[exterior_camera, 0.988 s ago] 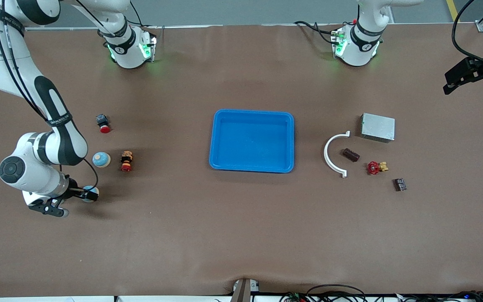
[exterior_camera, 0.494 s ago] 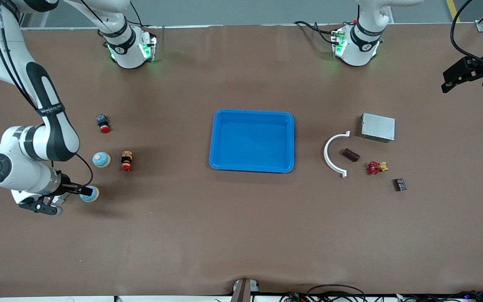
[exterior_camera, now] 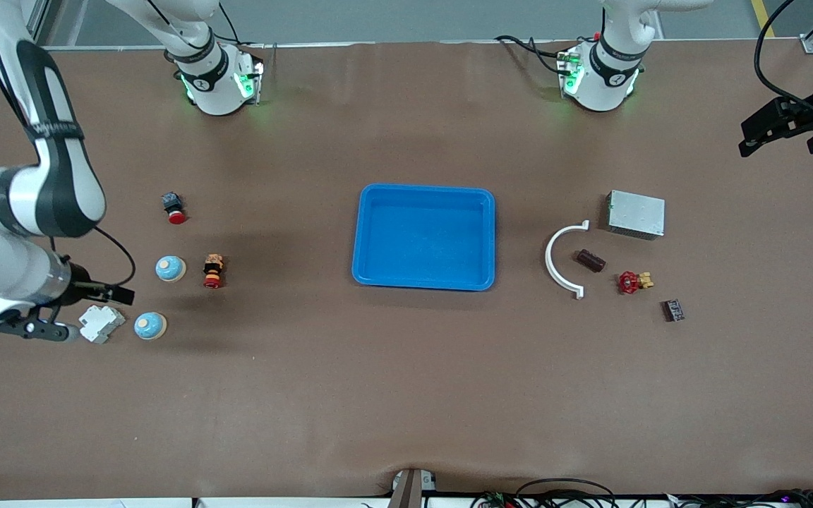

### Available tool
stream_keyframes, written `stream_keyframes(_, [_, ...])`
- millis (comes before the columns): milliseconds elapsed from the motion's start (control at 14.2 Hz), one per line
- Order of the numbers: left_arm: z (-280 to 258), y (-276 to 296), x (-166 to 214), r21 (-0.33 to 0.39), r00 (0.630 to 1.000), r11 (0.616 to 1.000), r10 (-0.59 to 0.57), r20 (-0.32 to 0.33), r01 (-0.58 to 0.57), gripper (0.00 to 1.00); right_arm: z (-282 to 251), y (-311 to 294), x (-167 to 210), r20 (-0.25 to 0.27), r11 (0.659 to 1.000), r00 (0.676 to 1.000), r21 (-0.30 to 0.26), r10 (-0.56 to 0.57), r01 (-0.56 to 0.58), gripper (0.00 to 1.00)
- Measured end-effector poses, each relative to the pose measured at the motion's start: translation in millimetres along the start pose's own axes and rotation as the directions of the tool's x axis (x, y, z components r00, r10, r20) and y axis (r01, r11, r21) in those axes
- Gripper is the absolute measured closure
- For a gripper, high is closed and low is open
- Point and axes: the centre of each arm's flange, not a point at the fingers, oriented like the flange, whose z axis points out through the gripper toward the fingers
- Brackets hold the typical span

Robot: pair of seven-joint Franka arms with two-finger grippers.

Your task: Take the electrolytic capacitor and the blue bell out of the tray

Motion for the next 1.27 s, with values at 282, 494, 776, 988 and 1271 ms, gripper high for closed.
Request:
stream_keyframes(282, [4.4,2.7,-4.4,0.001,1.0,1.0,-0.002,0.013,0.002,0.0,-80.7,-10.8,-40.3,0.009,0.999,1.0,0.035,-0.022,0.022,0.0])
stream_keyframes(494, [6.0,8.4,-9.5,0.003,1.0,1.0,-0.007,0.018,0.007,0.0,-123.1,-24.0,-66.2,-0.005,0.997,0.999,0.07,-0.039,0.039,0.0])
stream_keyframes(776, [8.3,10.8,-11.3,0.004,1.0,1.0,-0.003,0.023,0.003,0.0,-143.7,-45.6,-82.0,-0.021,0.995,0.997,0.068,-0.075,0.076,0.0])
stream_keyframes(988, [9.6,10.8,-11.4,0.005,1.0,1.0,-0.003,0.026,0.003,0.0,-153.5,-53.8,-91.9,-0.011,0.99,0.997,0.121,-0.076,0.077,0.0])
stream_keyframes(1271, [11.5,11.8,-11.5,0.005,1.0,1.0,-0.001,0.03,0.001,0.0,-165.6,-49.7,-97.9,-0.03,0.99,0.997,0.123,-0.067,0.07,0.0])
